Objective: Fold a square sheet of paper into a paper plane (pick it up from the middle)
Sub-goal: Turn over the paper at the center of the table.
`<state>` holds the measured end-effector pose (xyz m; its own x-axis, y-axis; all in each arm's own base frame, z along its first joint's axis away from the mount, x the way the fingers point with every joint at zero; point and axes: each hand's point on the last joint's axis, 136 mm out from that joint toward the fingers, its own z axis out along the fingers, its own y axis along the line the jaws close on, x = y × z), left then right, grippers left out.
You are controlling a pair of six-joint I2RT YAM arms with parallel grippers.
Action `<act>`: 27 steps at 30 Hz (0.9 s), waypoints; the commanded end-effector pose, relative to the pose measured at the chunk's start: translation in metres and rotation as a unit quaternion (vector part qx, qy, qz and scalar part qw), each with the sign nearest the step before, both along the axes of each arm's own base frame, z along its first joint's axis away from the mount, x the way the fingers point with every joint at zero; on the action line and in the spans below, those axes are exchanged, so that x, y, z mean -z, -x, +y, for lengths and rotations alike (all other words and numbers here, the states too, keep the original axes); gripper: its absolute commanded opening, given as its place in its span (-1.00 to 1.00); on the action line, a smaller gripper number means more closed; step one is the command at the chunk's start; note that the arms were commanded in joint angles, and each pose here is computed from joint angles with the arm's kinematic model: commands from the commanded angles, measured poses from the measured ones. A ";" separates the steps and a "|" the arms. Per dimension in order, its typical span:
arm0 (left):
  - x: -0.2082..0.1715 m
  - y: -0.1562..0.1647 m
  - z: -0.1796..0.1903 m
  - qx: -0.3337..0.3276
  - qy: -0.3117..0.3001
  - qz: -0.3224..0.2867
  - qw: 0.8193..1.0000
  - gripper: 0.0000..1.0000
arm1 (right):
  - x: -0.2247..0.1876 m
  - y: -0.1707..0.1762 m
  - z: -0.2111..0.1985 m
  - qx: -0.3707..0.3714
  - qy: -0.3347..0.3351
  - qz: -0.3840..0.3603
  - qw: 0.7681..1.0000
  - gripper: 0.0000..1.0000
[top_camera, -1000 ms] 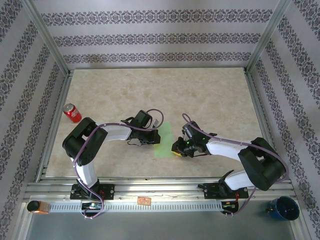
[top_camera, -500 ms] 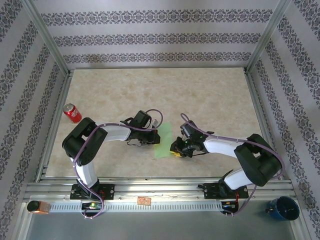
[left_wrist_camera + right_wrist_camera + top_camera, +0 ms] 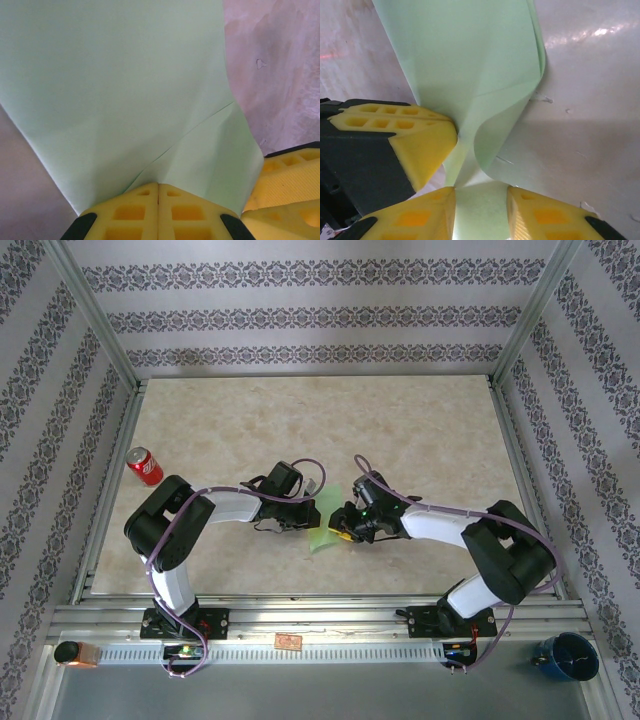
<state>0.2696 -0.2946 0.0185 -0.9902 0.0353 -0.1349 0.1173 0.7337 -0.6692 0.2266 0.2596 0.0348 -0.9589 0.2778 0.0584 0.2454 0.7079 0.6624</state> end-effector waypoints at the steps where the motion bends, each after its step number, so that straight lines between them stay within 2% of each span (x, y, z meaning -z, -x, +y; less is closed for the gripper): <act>1: 0.010 0.008 0.010 -0.007 -0.016 0.021 1.000 -0.87 | 0.000 -0.012 -0.003 0.012 0.004 -0.012 1.000 -0.27; 6: 0.008 0.007 0.009 -0.007 -0.014 0.020 1.000 -0.87 | -0.002 -0.020 -0.007 0.016 -0.006 -0.016 1.000 -0.19; 11: 0.008 0.007 0.009 -0.008 -0.013 0.020 1.000 -0.87 | 0.001 -0.026 -0.005 0.012 -0.021 -0.011 1.000 -0.19; 27: 0.001 0.006 0.008 -0.012 -0.004 0.014 1.000 -0.87 | 0.009 -0.043 -0.007 0.008 -0.041 -0.022 0.999 -0.41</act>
<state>0.2687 -0.2945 0.0191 -0.9916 0.0285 -0.1264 0.1068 0.7323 -0.6725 0.2641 0.2475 0.0246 -0.9484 0.3130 0.0499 0.2554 0.6617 0.7049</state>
